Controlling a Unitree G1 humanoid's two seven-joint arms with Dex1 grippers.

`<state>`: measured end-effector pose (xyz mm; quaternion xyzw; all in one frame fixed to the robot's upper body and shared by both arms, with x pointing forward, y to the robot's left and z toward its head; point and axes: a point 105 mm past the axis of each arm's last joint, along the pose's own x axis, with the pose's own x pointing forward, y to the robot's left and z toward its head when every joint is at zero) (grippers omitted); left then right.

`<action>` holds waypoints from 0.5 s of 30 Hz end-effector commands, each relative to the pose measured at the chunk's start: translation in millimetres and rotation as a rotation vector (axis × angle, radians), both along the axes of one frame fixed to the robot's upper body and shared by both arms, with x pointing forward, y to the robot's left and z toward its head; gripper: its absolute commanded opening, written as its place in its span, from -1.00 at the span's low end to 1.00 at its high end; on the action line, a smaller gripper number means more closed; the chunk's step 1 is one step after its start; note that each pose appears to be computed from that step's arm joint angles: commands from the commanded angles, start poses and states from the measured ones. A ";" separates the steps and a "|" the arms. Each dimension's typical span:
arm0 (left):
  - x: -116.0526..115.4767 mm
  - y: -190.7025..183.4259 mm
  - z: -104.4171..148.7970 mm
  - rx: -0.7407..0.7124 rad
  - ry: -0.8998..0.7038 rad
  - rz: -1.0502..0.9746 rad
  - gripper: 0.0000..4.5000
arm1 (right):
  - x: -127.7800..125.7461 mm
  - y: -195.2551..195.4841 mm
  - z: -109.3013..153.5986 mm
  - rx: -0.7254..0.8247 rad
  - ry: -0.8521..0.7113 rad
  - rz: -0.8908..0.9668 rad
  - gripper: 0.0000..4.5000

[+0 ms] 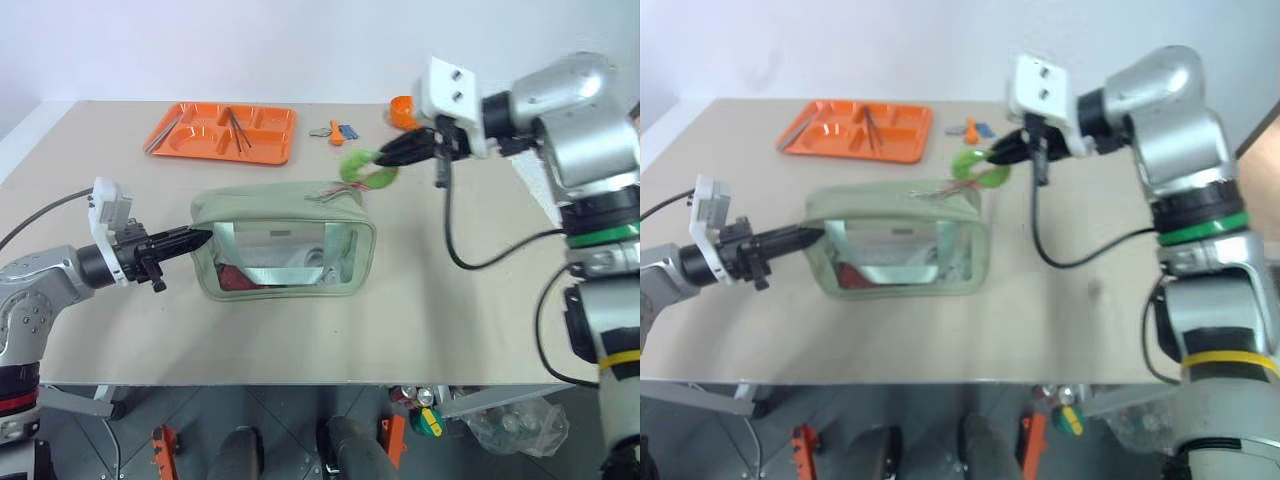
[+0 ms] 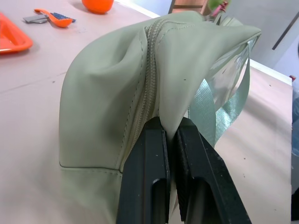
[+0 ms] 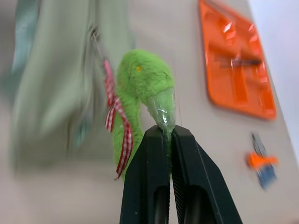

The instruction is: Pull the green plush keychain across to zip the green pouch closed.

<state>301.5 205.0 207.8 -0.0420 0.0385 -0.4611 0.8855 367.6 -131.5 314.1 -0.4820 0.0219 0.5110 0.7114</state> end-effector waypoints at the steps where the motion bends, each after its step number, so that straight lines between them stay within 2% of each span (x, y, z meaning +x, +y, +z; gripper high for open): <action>1: -4.9 3.8 13.2 -0.006 -0.050 0.012 -1.00 | -2.4 -24.7 16.1 -0.052 -0.113 -0.062 -0.97; 7: -4.1 5.6 16.8 -0.023 -0.057 0.031 -1.00 | -3.9 -47.3 4.0 -0.047 -0.102 -0.138 -0.97; 11: -4.9 3.1 21.7 -0.029 -0.067 0.019 -1.00 | -12.6 -53.7 -44.7 -0.048 0.037 -0.161 -0.97; 15: -4.7 2.5 24.8 -0.030 -0.072 0.013 -1.00 | -15.5 -49.1 -81.1 -0.009 0.125 -0.189 -0.97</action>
